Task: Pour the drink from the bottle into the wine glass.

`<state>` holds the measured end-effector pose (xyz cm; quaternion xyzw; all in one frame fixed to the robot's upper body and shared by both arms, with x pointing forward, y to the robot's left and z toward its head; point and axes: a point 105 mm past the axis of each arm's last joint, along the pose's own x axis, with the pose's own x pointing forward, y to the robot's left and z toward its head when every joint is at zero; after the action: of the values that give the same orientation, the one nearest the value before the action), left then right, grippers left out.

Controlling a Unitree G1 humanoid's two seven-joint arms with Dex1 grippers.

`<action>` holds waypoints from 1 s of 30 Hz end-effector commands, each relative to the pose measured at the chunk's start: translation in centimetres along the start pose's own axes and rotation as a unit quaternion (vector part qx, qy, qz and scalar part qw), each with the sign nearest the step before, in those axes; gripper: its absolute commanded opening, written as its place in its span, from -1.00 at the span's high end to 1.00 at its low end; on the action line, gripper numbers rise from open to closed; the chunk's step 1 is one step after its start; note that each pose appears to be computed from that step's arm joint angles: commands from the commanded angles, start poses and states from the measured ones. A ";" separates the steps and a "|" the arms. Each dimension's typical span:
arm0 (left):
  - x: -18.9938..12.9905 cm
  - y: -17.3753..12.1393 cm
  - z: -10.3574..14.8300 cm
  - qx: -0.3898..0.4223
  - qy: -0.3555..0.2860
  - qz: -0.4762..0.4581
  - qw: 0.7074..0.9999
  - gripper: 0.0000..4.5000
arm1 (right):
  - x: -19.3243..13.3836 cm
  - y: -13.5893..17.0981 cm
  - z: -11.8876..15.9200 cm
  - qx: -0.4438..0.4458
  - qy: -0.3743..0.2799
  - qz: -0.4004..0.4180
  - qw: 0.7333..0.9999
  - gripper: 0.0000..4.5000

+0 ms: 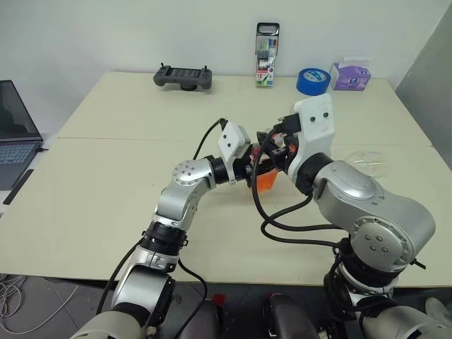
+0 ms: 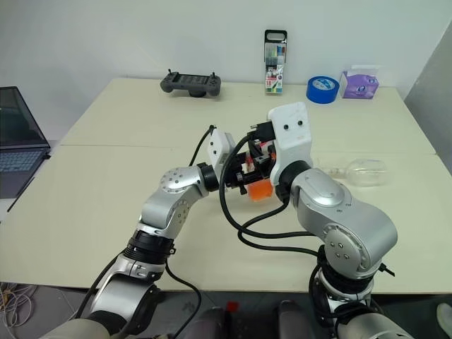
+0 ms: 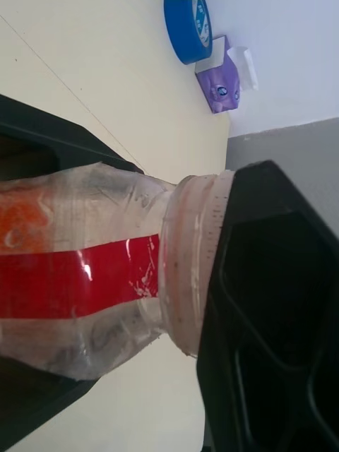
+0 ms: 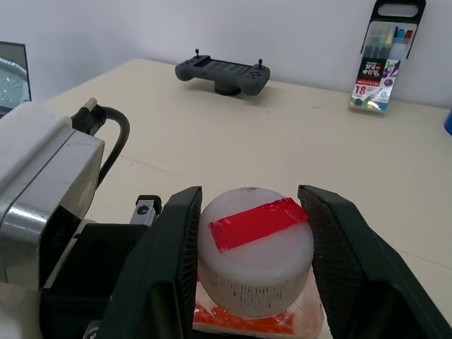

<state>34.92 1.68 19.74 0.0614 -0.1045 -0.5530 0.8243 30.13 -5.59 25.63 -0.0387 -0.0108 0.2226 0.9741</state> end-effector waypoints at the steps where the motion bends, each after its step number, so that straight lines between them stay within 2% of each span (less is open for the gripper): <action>1: 0.1 0.0 2.1 0.030 -0.031 -0.004 0.999 0.20 | 0.0 -2.5 -0.2 -0.022 0.003 0.007 1.000 0.19; 2: 0.1 -0.1 2.1 0.030 -0.031 -0.005 0.999 0.20 | 0.0 -3.0 -0.4 -0.020 0.005 0.014 1.000 0.19; 3: 0.2 -0.2 2.2 0.030 -0.033 -0.008 0.999 0.20 | -0.3 -3.0 -0.5 -0.019 0.002 0.060 0.998 0.19; 4: 0.3 -0.2 2.4 0.028 -0.036 -0.009 0.999 0.20 | -1.2 -2.0 -0.6 -0.007 0.002 0.148 0.989 0.19; 5: 0.3 -0.2 2.5 0.027 -0.039 -0.010 0.999 0.21 | -2.5 -0.7 -0.8 0.002 0.006 0.239 0.971 0.19; 6: 0.4 -0.3 2.5 0.026 -0.040 -0.013 0.999 0.21 | -4.4 0.8 -1.3 -0.012 0.026 0.338 0.941 0.19; 8: 0.6 -0.6 2.4 0.028 -0.039 -0.020 0.999 0.21 | -6.4 1.9 -2.4 -0.046 0.065 0.427 0.901 0.19; 11: 0.8 -0.9 2.6 0.029 -0.043 -0.024 0.998 0.21 | -5.3 2.0 -2.6 -0.102 0.074 0.448 0.885 0.19; 16: 0.9 -0.8 2.8 0.030 -0.047 -0.016 0.998 0.21 | -4.9 2.4 -2.7 -0.136 0.066 0.479 0.865 0.19; 26: 0.8 -0.9 3.0 0.028 -0.050 -0.014 0.998 0.21 | -3.2 1.3 -1.7 -0.110 0.043 0.459 0.881 0.19; 30: 1.0 -0.9 3.1 0.027 -0.052 -0.016 0.998 0.21 | -2.6 1.0 -0.2 -0.123 0.006 0.423 0.898 -0.43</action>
<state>33.27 0.11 19.38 0.0651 -0.1086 -0.5919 0.7960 29.76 -8.17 25.42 -0.1510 -0.0031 0.5505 0.8210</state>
